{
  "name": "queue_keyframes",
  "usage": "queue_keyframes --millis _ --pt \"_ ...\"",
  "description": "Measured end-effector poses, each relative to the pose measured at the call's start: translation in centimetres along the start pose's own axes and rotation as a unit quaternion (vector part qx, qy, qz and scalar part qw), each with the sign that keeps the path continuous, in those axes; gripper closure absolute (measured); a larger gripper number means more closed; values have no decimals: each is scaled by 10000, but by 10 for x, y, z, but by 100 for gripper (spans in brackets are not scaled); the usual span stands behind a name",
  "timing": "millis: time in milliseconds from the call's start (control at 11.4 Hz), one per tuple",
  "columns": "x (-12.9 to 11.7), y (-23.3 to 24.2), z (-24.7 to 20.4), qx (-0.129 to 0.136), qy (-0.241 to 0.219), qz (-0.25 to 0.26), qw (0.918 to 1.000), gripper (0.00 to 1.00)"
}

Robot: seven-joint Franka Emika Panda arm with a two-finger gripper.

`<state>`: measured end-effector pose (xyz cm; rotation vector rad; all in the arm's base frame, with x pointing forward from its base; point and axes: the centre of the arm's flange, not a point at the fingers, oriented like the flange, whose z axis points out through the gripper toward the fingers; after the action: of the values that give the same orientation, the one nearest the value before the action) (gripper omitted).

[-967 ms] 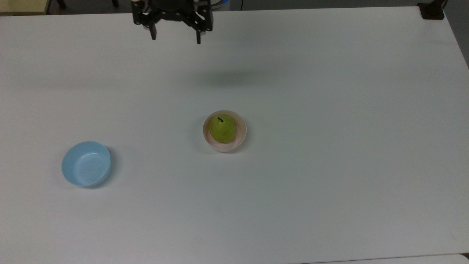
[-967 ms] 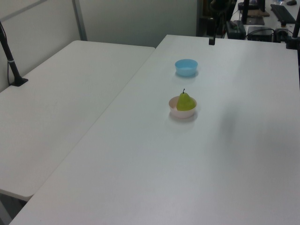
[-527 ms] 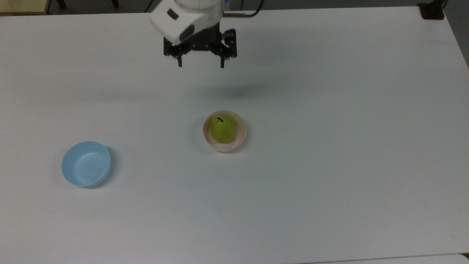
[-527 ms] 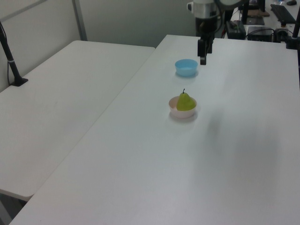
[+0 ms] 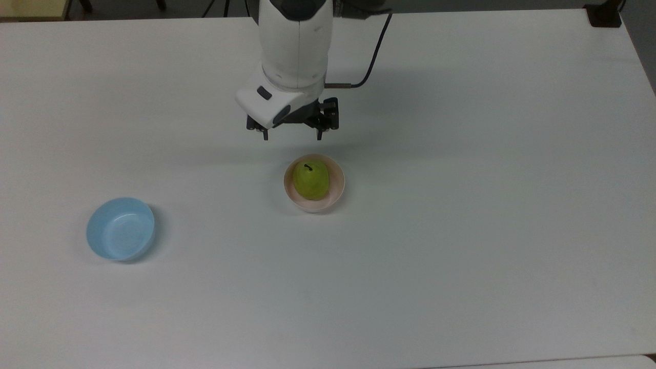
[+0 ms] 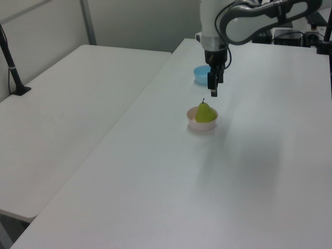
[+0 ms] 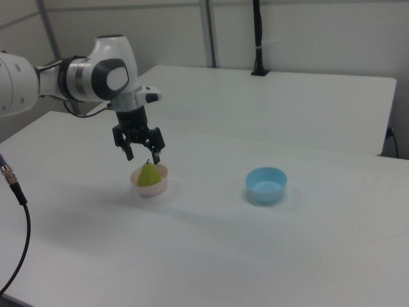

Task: Pick up a pear from the bowl
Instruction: 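Move the open gripper over the green pear in the pink bowl, then lower the gripper around the pear inside the pink bowl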

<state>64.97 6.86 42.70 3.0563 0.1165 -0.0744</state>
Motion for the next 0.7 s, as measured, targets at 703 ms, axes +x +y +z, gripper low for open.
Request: queue_keyframes --millis 703 --pt "25 -19 59 -43 161 -130 9998 5"
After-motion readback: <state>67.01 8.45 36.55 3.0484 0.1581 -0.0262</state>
